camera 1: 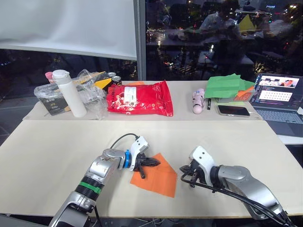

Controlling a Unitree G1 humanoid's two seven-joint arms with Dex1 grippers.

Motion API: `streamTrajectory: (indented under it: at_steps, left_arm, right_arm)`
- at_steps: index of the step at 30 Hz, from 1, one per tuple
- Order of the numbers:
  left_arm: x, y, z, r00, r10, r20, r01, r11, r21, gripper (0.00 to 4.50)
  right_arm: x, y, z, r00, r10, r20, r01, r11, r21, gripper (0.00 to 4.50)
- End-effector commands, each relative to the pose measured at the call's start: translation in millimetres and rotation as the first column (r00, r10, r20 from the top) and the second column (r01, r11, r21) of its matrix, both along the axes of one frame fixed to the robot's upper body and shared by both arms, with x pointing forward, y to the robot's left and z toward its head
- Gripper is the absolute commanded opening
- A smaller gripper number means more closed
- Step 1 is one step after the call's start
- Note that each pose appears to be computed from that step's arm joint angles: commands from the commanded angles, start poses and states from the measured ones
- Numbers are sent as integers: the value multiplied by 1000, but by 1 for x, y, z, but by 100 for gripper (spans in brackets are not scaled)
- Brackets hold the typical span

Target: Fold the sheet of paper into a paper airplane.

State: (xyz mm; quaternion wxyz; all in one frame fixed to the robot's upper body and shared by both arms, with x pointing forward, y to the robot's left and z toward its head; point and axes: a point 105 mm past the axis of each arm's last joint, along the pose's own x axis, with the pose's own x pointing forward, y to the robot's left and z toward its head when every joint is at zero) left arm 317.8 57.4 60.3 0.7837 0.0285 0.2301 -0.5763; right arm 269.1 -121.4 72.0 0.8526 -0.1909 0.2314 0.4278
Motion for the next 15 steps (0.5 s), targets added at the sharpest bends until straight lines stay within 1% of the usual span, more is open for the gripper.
streamTrajectory:
  at_steps: [1, 4, 7, 10, 11, 13, 14, 15]
  left_arm:
    - [-2, 2, -10, 1000, 7, -20, -6, 999, 45, 2]
    - [-2, 1, -11, 1000, 5, -20, -4, 999, 45, 2]
    - [-2, 1, -11, 1000, 4, -20, -3, 999, 46, 2]
    - [-2, 1, -11, 1000, 4, -18, -4, 999, 46, 2]
    - [-2, 1, -11, 1000, 5, -17, -4, 999, 46, 2]
    - [-3, 1, -12, 1000, 4, -16, -3, 999, 47, 0]
    - [-3, 1, -12, 1000, 4, -16, -3, 999, 47, 0]
    - [-3, 1, -12, 1000, 4, -15, -3, 999, 47, 0]
  right_arm:
    - [-12, 12, -6, 993, 114, -8, -114, 991, -68, 0]
    - [-15, 15, -8, 979, 201, 20, -195, 966, -169, 0]
    - [-13, 14, -7, 972, 233, 36, -220, 951, -217, 0]
    - [-4, 7, -1, 985, 160, 60, -146, 971, -190, 0]
    - [-2, 5, 3, 991, 121, 48, -113, 983, -144, 0]
    - [-1, 2, 12, 998, 60, 19, -59, 997, -59, 59]
    - [-3, 1, 15, 999, 48, -2, -48, 998, -27, 80]
    - [-5, 0, 16, 999, 45, -19, -46, 999, -11, 123]
